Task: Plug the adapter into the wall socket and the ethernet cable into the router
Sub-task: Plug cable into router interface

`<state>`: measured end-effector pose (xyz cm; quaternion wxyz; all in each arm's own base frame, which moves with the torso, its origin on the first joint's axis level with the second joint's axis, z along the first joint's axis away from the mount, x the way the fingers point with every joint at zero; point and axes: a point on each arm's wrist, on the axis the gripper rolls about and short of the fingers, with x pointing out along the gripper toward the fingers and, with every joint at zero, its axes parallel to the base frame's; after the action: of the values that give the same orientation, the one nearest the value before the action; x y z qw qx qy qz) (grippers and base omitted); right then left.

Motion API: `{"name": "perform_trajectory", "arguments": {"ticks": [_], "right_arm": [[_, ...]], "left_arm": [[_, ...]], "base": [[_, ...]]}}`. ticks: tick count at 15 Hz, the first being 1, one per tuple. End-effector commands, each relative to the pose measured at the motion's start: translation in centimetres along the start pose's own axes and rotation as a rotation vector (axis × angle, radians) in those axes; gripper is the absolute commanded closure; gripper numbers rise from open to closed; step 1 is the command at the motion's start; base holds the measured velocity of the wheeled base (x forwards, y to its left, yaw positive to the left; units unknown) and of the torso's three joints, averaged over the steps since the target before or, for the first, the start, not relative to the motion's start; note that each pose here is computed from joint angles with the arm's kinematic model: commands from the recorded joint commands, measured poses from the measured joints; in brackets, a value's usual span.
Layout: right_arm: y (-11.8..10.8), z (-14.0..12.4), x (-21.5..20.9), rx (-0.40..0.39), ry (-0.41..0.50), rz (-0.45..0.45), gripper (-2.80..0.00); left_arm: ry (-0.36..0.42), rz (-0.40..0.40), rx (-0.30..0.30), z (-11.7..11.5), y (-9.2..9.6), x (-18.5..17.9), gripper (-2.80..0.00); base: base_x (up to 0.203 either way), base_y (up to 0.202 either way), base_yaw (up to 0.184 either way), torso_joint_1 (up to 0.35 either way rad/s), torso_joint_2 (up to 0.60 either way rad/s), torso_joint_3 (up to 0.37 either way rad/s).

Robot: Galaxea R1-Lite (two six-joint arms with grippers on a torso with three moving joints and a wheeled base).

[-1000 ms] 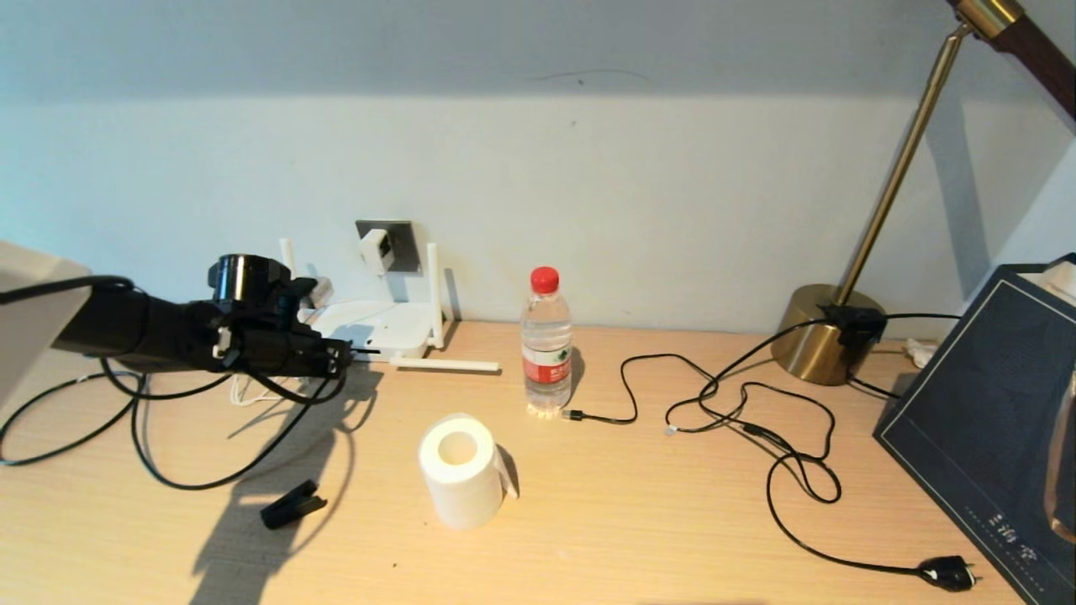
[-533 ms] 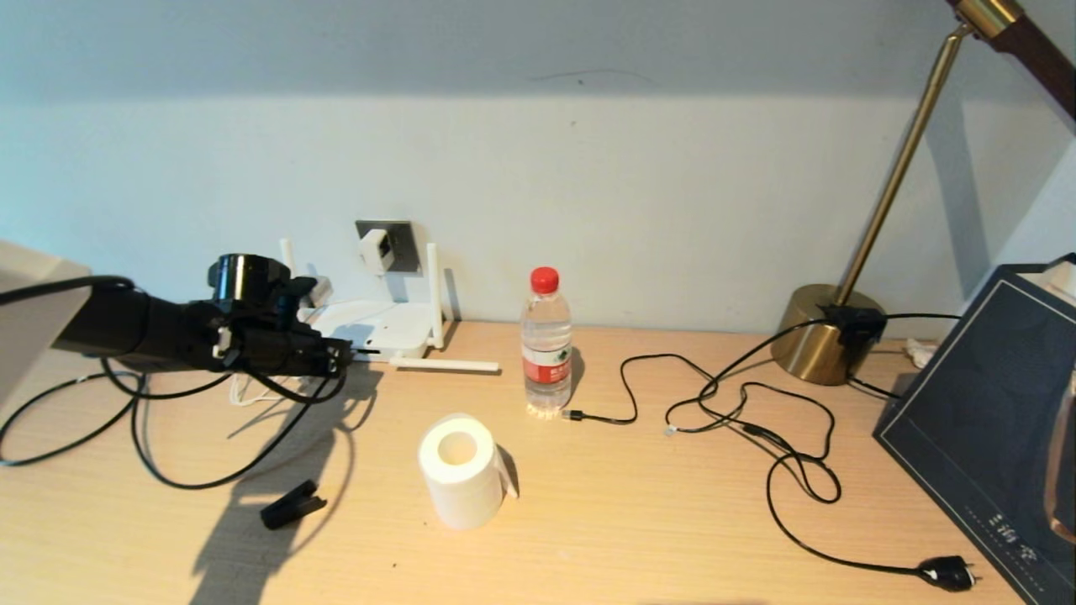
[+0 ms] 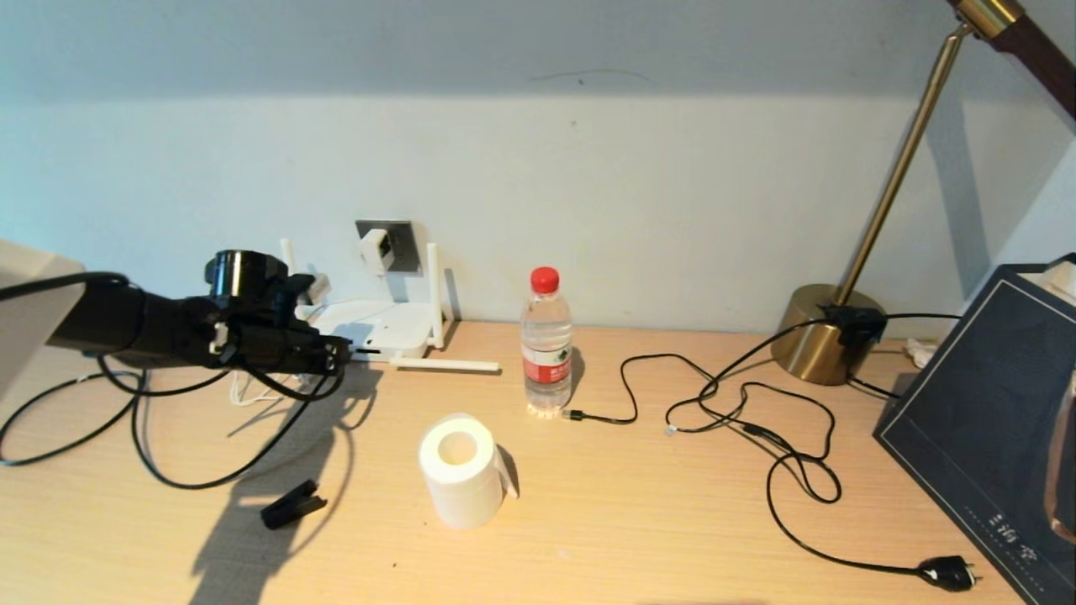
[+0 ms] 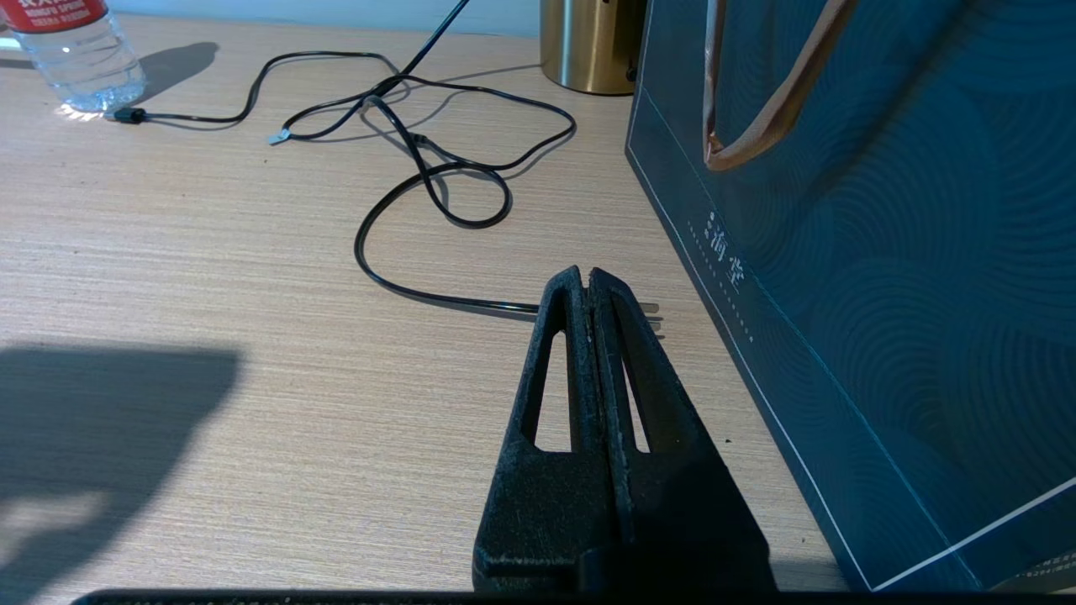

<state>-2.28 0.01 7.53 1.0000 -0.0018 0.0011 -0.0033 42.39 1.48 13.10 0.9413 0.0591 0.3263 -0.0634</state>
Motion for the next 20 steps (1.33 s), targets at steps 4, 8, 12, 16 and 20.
{"name": "perform_trajectory", "arguments": {"ticks": [4,8,12,16,20], "right_arm": [[0.0,0.0,0.0,-0.001,-0.001,0.000,0.00],[0.0,0.0,0.0,0.000,0.000,0.000,0.00],[0.0,0.0,0.0,-0.001,-0.001,0.000,0.00],[0.0,0.0,0.0,0.001,-0.001,0.000,0.00],[0.0,0.0,0.0,0.000,-0.001,0.000,0.00]], "left_arm": [[0.038,-0.010,-0.003,0.3,0.1,0.2,0.00],[0.039,-0.012,-0.005,0.3,0.1,0.3,0.00],[0.037,-0.011,-0.021,0.4,0.2,1.3,0.00],[0.035,-0.011,-0.026,0.4,0.3,1.9,0.00],[0.029,-0.010,-0.025,0.5,0.3,2.1,0.00]], "base": [[0.000,0.000,0.000,0.000,0.00,0.000],[0.000,0.000,0.000,0.000,0.00,0.000],[0.000,0.000,0.000,0.000,0.00,0.000],[0.000,0.000,0.000,0.000,0.00,0.000],[0.000,0.000,0.000,0.000,0.00,0.000]]}}
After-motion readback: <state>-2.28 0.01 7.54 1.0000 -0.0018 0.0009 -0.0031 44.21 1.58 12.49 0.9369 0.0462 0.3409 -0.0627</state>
